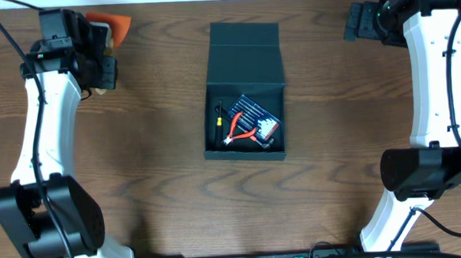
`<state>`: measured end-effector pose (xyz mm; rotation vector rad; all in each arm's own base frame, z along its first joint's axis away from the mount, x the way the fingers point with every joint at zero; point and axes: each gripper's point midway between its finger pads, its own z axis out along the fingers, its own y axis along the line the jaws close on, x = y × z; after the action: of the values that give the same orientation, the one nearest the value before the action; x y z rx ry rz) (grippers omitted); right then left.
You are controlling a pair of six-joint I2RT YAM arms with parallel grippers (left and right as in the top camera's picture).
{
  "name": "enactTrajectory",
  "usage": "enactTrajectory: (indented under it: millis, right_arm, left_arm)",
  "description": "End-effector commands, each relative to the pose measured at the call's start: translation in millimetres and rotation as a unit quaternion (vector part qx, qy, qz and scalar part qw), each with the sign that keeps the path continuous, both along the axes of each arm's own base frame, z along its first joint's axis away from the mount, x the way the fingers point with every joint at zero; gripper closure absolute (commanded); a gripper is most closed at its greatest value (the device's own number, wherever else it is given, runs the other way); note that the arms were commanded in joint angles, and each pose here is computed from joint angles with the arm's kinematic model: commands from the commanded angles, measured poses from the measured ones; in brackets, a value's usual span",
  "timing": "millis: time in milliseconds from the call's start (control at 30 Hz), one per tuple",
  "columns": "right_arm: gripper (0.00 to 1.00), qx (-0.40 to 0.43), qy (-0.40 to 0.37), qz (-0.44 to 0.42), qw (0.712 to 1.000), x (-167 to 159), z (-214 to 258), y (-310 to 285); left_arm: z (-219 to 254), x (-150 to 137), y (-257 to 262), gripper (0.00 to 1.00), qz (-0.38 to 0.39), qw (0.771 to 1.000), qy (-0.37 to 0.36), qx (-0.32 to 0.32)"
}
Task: Pack container
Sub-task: 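Lift the scraper with the left gripper and carry it over the box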
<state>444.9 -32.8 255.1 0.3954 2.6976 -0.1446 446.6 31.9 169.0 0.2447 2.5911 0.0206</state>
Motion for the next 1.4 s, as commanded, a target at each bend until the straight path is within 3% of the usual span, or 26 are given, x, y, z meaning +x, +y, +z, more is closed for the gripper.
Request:
enactTrajectory:
  millis: [0,533,933,1367]
  right_arm:
    - [0.01,0.002,-0.010,-0.004,1.000,2,6,1]
    - [0.01,0.002,-0.010,-0.004,1.000,2,6,1]
    - [0.01,0.002,-0.010,-0.004,1.000,2,6,1]
    - [0.01,0.002,-0.010,-0.004,1.000,2,6,1]
  left_arm:
    - [24,2,-16,0.94,-0.014,0.999,-0.030,0.002]
    - [34,-15,-143,0.94,-0.156,0.987,-0.040,-0.003]
    - [23,-62,-222,0.94,-0.257,0.966,0.001,-0.001]
    - [16,-99,-265,0.94,-0.320,0.947,0.027,-0.001]
